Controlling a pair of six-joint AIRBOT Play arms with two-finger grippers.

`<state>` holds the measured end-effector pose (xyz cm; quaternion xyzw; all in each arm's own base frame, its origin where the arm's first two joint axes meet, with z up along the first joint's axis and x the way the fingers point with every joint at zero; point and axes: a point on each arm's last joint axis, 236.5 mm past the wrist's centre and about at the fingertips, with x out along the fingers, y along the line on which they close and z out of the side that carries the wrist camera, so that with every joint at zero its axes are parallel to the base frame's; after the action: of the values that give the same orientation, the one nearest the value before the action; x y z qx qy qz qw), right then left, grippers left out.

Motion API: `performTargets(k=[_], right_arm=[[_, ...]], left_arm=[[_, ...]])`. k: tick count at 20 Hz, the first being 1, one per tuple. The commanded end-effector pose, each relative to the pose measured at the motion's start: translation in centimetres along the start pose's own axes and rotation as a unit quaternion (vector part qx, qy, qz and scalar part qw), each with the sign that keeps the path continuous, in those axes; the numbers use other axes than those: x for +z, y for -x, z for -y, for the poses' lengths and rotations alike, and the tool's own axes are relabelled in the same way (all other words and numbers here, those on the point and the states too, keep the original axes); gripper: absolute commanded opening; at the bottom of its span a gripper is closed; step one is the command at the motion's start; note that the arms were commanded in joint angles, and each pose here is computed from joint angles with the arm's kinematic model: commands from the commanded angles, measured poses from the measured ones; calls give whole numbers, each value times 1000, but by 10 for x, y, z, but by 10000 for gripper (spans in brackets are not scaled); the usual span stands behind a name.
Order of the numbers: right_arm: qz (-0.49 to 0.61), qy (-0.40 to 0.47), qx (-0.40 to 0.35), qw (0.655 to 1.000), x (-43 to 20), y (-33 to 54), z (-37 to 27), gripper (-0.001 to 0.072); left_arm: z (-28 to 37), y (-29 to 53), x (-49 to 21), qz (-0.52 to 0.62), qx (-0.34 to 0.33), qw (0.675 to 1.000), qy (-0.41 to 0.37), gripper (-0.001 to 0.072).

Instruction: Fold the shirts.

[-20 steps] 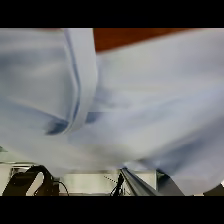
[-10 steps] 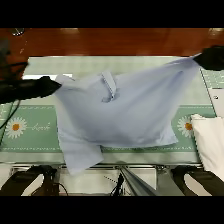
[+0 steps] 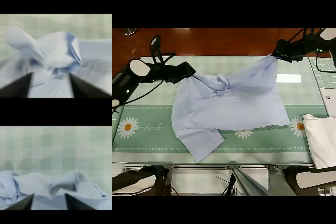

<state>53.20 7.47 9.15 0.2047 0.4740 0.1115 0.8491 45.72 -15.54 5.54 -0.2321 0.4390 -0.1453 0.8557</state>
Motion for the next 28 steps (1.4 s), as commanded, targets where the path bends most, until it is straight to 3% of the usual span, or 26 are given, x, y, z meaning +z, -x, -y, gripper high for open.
performTargets(k=[1,4,6,10,13,16,19,22,28], right_arm=[[-39,-39,11,998,-5,-6,31,620],[-120,-7,-36,992,-41,38,88,620],[-168,-9,-65,984,-72,63,120,620],[-112,-61,-23,992,-132,54,121,619],[-92,-113,-5,989,-191,40,112,619],[-93,-137,37,986,-229,36,92,619],[-89,-147,61,983,-243,37,78,619],[-93,-148,67,982,-247,39,74,619],[-73,-169,89,979,-235,39,65,619]], left_arm=[[-40,12,-22,-93,54,994,-25,704],[-118,62,-61,-205,136,969,-10,702],[-143,87,-90,-241,123,962,32,702],[-165,123,-175,-268,94,948,140,702],[-176,133,-215,-227,93,943,223,702],[-163,117,-225,-167,39,942,287,702],[-146,99,-237,-152,-11,936,318,702],[-153,91,-247,-142,0,932,334,700],[-147,67,-232,-95,-14,951,295,697]])
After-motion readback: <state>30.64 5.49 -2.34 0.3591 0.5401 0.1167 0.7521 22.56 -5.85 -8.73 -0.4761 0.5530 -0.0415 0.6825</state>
